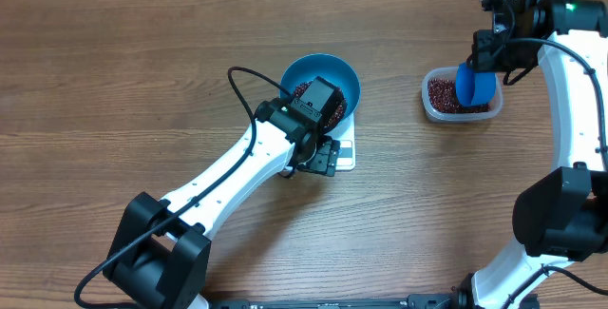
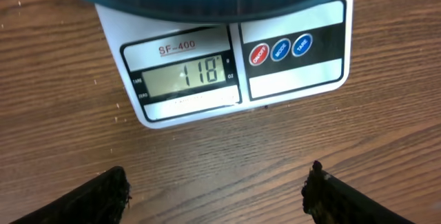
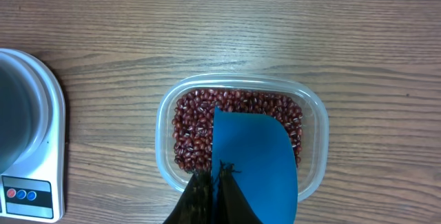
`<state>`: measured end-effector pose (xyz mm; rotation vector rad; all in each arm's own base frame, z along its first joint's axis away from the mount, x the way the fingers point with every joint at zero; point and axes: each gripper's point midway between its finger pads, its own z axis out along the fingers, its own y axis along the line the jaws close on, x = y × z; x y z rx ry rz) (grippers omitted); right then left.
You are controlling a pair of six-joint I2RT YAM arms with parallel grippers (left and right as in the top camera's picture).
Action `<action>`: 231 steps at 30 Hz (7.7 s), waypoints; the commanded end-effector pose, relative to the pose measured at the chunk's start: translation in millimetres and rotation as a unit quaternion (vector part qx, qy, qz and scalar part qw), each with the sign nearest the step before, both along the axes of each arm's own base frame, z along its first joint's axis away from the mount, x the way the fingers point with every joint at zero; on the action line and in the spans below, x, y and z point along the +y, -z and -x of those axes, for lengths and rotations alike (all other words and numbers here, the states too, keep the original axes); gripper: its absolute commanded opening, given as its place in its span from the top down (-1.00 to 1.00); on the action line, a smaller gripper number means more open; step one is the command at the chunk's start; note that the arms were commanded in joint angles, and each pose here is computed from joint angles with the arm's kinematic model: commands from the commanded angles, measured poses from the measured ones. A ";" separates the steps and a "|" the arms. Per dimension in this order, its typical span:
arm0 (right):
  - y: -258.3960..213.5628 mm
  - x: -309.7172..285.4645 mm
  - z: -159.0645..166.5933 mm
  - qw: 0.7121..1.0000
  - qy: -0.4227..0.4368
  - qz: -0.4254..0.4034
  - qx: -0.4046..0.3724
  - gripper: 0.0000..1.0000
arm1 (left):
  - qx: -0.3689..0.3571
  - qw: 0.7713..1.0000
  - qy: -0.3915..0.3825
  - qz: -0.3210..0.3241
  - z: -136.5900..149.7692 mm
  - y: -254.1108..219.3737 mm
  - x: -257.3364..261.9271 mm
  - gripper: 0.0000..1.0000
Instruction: Scoop item into bowl and weigh 150g on scale
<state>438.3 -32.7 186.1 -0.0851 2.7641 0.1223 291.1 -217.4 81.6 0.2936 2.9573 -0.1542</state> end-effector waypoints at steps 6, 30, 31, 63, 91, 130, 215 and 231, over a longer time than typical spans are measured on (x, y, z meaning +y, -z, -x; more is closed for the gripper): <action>-11.7 -2.4 1.5 1.000 0.003 0.007 -0.016 0.93 | -0.043 0.999 -0.016 0.003 4.7 -30.8 4.8 -1.00; -16.1 -3.7 -8.0 0.999 0.003 0.010 -0.037 0.93 | -0.038 0.999 0.022 -0.015 21.0 6.1 24.0 -0.99; -16.1 -3.7 -8.0 0.999 0.003 0.010 -0.037 0.93 | -0.038 0.999 0.021 -0.015 20.7 6.2 24.3 -0.99; -10.4 -13.8 3.3 0.999 0.012 0.039 -0.010 0.93 | -0.064 0.998 0.005 0.004 -4.5 -5.4 30.1 -0.99; 73.5 39.9 3.9 0.993 -0.073 -0.094 -0.019 0.93 | -0.062 0.998 0.020 -0.009 -10.8 9.8 27.8 -0.99; 25.8 -52.1 12.3 0.934 0.160 -0.318 -0.038 0.93 | -0.062 0.998 0.020 -0.009 -10.8 9.8 27.8 -0.99; -51.2 257.8 -9.5 0.881 -0.403 -0.128 -0.211 0.93 | -0.063 0.998 0.020 -0.009 -11.0 9.8 27.7 -0.99; -49.2 274.8 -1.3 0.851 -0.464 -0.090 -0.229 0.93 | -0.063 0.998 0.020 -0.009 -11.0 9.8 27.7 -0.99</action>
